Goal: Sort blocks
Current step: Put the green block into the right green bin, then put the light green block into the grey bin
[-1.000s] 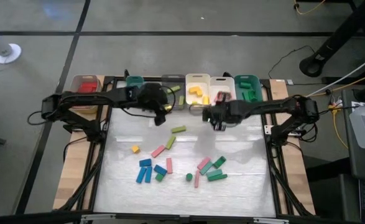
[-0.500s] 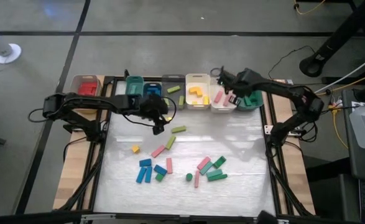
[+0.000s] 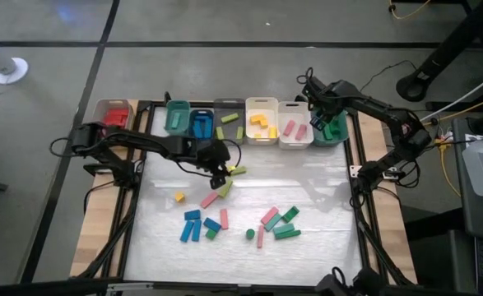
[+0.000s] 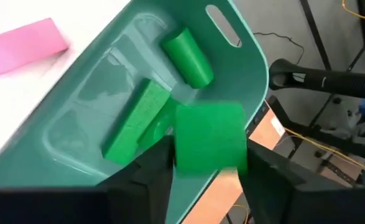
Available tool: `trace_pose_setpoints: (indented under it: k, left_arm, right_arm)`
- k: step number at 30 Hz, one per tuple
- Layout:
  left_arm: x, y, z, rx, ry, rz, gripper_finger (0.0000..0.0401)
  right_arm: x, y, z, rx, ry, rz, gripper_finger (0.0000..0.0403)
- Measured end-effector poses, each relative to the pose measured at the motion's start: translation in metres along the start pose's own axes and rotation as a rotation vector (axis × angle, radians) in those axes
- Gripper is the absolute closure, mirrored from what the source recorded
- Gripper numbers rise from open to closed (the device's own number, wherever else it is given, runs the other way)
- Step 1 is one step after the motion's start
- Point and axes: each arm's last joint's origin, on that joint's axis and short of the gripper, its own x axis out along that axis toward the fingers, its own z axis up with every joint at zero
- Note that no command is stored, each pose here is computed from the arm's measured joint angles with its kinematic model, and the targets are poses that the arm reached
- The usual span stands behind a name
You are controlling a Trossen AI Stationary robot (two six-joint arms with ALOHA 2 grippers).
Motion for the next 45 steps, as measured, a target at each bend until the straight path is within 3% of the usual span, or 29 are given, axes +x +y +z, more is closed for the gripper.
trace_pose_setpoints:
  k: [9, 20, 27, 30, 37, 45]
  left_arm:
    - [0.035, -0.017, -0.017, -0.072, 0.122, 0.008, 0.0178]
    - [0.052, -0.036, -0.026, -0.055, 0.133, -0.014, 0.0178]
    - [0.063, -0.036, -0.034, -0.051, 0.167, 0.069, 0.018]
    - [0.067, -0.035, -0.035, -0.044, 0.168, 0.083, 0.0205]
    - [0.062, -0.029, -0.028, -0.01, 0.138, 0.11, 0.0319]
    - [0.044, -0.013, 0.001, 0.058, 0.057, 0.061, 0.0319]
  right_arm:
    - [0.0, 0.0, 0.006, 0.029, -0.062, 0.02, 0.0179]
    - [-0.001, 0.003, 0.008, 0.031, -0.081, 0.109, 0.0176]
    - [-0.001, 0.005, 0.008, 0.033, -0.087, 0.181, 0.0176]
    - [-0.002, 0.008, 0.008, 0.062, -0.09, 0.229, 0.0176]
    - [-0.019, 0.039, 0.016, -0.009, -0.198, 0.324, 0.0176]
    - [-0.053, 0.098, 0.012, -0.223, -0.334, 0.37, 0.0176]
